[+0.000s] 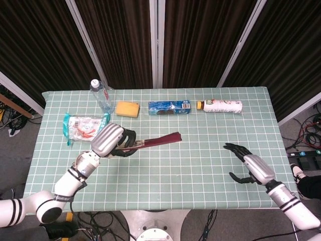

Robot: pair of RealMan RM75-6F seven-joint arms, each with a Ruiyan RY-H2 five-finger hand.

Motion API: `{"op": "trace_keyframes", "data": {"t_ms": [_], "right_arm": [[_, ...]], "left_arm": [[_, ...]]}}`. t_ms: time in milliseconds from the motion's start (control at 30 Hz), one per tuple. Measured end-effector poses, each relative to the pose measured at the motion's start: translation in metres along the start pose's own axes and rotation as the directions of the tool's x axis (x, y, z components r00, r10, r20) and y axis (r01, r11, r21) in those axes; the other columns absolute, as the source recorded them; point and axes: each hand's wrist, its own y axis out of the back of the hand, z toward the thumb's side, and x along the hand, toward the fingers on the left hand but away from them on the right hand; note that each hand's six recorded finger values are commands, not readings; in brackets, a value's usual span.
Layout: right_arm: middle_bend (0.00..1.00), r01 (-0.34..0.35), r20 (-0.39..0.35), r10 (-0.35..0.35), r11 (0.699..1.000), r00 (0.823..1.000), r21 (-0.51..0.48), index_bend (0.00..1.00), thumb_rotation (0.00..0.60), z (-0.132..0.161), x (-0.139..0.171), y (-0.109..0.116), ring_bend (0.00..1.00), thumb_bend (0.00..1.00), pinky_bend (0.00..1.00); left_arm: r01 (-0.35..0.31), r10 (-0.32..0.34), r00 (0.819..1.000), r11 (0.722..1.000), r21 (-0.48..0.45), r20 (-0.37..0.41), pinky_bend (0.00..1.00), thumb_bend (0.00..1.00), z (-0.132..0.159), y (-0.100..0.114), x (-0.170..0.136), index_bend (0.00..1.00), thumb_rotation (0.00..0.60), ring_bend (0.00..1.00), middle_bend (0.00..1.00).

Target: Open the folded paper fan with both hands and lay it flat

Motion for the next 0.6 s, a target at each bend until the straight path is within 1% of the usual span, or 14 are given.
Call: {"op": "trace_keyframes", "data": {"t_ms": [100, 167, 233, 400, 600], "right_arm": [[0.06, -0.082, -0.053, 0.079, 0.996, 0.995, -0.045, 0.12, 0.600, 0.021, -0.023, -0.010, 0.00, 0.30, 0.00], [0.06, -0.113, -0.083, 0.107, 0.992, 0.991, -0.063, 0.12, 0.600, 0.034, -0.036, -0.016, 0.00, 0.30, 0.00], [0.06, -0.131, -0.110, 0.122, 0.988, 0.986, -0.084, 0.12, 0.600, 0.047, -0.050, -0.020, 0.00, 0.30, 0.00], [0.06, -0.176, -0.164, 0.154, 0.976, 0.974, -0.129, 0.13, 0.600, 0.080, -0.080, -0.034, 0.00, 0.30, 0.00], [0.06, -0.241, -0.229, 0.196, 0.953, 0.953, -0.185, 0.14, 0.600, 0.120, -0.103, -0.047, 0.00, 0.30, 0.00]], "left_arm": [[-0.043, 0.044, 0.997, 0.999, -0.013, 0.061, 0.84, 0.31, 0.015, 0.013, -0.010, 0.70, 0.600, 0.79, 0.75], [-0.059, 0.061, 0.994, 0.998, -0.022, 0.093, 0.84, 0.31, 0.025, 0.018, -0.015, 0.70, 0.600, 0.79, 0.75], [-0.066, 0.069, 0.991, 0.997, -0.028, 0.115, 0.84, 0.31, 0.032, 0.021, -0.018, 0.70, 0.600, 0.78, 0.75], [-0.072, 0.075, 0.987, 0.997, -0.028, 0.141, 0.84, 0.31, 0.043, 0.023, -0.018, 0.70, 0.600, 0.79, 0.75], [-0.081, 0.082, 0.983, 0.997, -0.014, 0.163, 0.84, 0.31, 0.052, 0.025, -0.015, 0.70, 0.600, 0.78, 0.75]]}}
